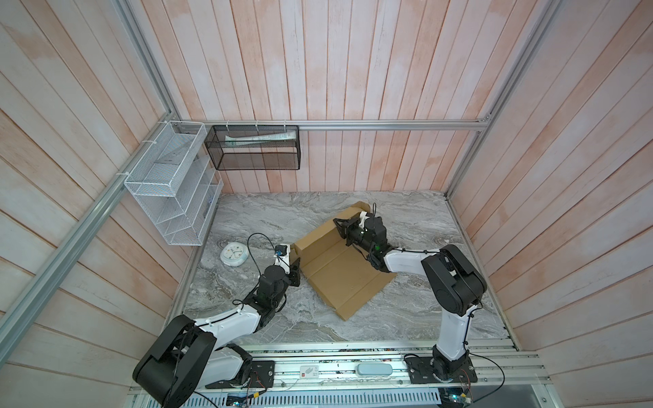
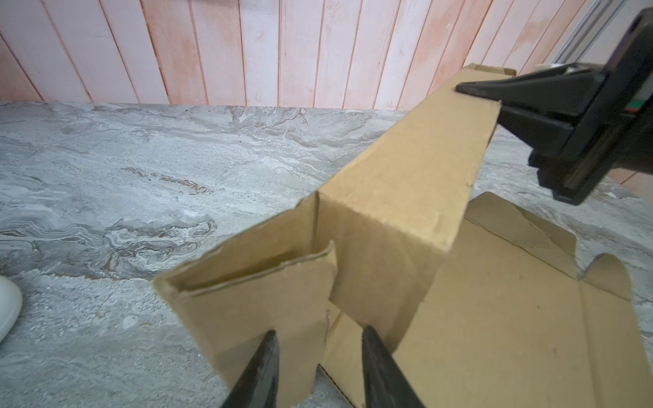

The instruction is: Fold the paper box

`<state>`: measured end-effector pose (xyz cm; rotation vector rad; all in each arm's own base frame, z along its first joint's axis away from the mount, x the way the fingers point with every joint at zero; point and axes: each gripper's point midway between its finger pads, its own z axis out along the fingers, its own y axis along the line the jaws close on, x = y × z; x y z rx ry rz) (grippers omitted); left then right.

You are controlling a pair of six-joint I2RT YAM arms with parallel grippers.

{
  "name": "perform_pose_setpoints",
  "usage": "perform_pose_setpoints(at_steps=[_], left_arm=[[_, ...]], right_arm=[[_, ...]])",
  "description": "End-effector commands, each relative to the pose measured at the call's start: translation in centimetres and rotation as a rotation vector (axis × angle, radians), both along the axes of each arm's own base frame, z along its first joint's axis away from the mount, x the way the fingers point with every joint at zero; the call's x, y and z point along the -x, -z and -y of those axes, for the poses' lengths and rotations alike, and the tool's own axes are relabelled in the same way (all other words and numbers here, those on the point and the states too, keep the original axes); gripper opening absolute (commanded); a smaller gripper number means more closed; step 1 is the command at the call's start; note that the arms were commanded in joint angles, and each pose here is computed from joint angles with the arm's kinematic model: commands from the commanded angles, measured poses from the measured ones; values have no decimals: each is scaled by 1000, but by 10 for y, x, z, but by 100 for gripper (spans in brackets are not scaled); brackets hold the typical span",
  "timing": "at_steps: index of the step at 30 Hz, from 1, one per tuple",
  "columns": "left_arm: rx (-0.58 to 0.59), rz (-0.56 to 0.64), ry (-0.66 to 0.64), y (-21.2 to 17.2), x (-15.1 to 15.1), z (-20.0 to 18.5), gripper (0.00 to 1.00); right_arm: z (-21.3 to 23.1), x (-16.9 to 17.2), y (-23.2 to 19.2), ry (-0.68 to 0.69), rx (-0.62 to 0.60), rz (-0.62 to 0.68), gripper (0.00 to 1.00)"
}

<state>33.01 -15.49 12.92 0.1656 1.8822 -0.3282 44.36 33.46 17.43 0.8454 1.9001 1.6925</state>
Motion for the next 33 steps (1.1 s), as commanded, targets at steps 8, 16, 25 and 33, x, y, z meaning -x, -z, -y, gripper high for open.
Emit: perform_pose_setpoints(at_steps=[8, 16, 25, 33], left_arm=[[42, 16, 98, -5, 16, 11, 40], [64, 35, 78, -23, 30, -1, 44], [69, 6, 15, -27, 43, -20, 51], [80, -32, 38, -20, 41, -14, 52]], right_arm=[[-11, 14, 26, -66, 52, -68, 0], [-2, 6, 15, -72, 82, -41, 0], [6, -9, 3, -80, 99, -14, 0], [9, -12, -1, -101, 73, -8, 0]])
